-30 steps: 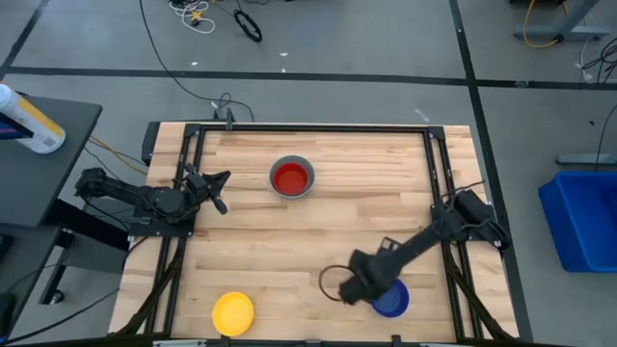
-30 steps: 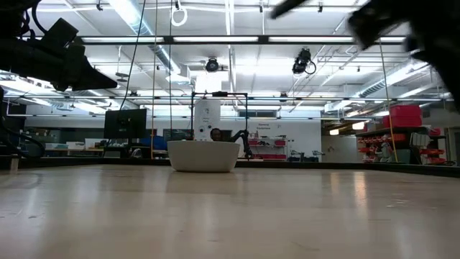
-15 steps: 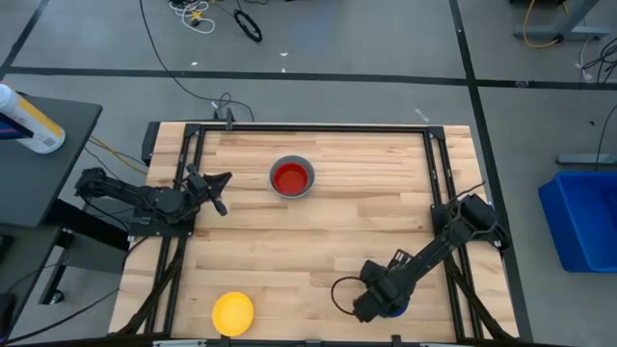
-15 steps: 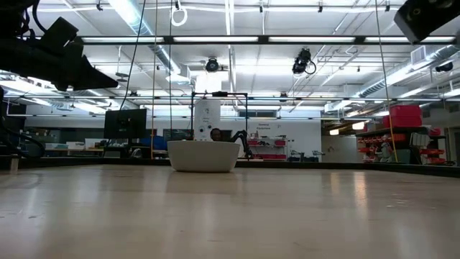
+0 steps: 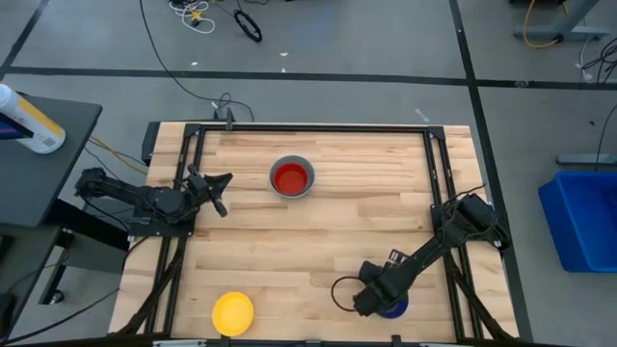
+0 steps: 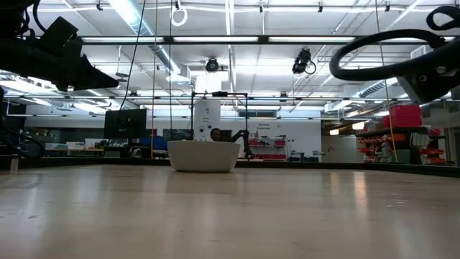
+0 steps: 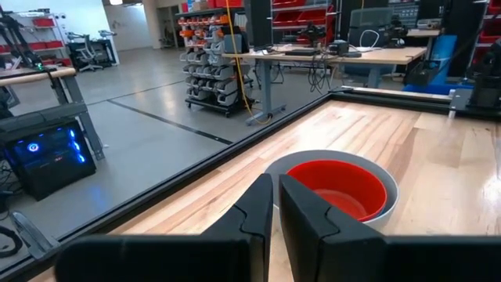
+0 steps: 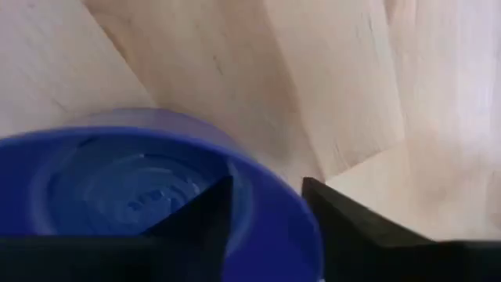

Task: Nest bowls inside each other
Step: Stack the blue bowl on top of the red bowl, then stack the yellow bowl on top of the blue bowl

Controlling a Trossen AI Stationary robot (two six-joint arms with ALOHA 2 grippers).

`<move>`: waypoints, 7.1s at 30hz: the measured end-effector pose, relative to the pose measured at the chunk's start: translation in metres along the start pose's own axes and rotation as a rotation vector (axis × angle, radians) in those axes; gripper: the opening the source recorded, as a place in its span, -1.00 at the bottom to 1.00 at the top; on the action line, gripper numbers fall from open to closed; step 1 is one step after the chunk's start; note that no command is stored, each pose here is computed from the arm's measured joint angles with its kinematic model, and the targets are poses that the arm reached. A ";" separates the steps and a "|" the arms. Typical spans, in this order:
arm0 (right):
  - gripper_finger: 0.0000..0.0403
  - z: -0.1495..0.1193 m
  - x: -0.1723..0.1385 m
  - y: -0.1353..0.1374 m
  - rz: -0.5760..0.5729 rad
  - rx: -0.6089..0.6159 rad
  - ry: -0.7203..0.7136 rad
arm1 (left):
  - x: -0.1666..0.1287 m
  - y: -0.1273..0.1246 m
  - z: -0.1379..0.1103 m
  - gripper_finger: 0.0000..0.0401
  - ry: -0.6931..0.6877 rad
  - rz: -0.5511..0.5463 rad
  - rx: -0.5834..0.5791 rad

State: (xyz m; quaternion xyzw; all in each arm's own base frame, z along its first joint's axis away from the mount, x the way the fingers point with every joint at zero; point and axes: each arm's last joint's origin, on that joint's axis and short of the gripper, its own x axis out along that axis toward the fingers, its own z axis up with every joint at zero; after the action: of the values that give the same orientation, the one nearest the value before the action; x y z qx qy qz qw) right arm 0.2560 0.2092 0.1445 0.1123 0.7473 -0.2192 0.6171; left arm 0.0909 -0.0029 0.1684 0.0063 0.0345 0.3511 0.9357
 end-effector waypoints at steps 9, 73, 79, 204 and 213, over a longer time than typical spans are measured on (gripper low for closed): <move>-0.96 0.006 -0.004 -0.003 0.009 -0.052 -0.017 | 0.000 0.000 0.000 -0.84 0.000 0.002 -0.001; -1.00 0.329 -0.069 -0.245 0.281 -0.063 -0.564 | 0.000 0.001 0.000 -0.84 0.002 0.030 -0.015; -1.00 0.334 -0.048 -0.240 0.305 -0.088 -0.465 | 0.000 0.001 0.000 -0.84 0.002 0.030 -0.014; -0.12 -0.066 0.029 -0.237 0.587 -0.276 -1.567 | -0.004 -0.041 -0.032 -0.37 0.629 -0.754 -0.176; -0.13 -0.067 0.029 -0.235 0.648 -0.326 -1.547 | -0.017 -0.082 -0.005 -0.05 0.769 -0.849 -0.105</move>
State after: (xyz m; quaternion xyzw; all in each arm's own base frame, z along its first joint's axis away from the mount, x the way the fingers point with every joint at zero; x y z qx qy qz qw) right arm 0.0883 0.0311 0.1701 0.0489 0.0689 0.0633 0.9944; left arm 0.1317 -0.0754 0.1615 -0.1827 0.3545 -0.0771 0.9138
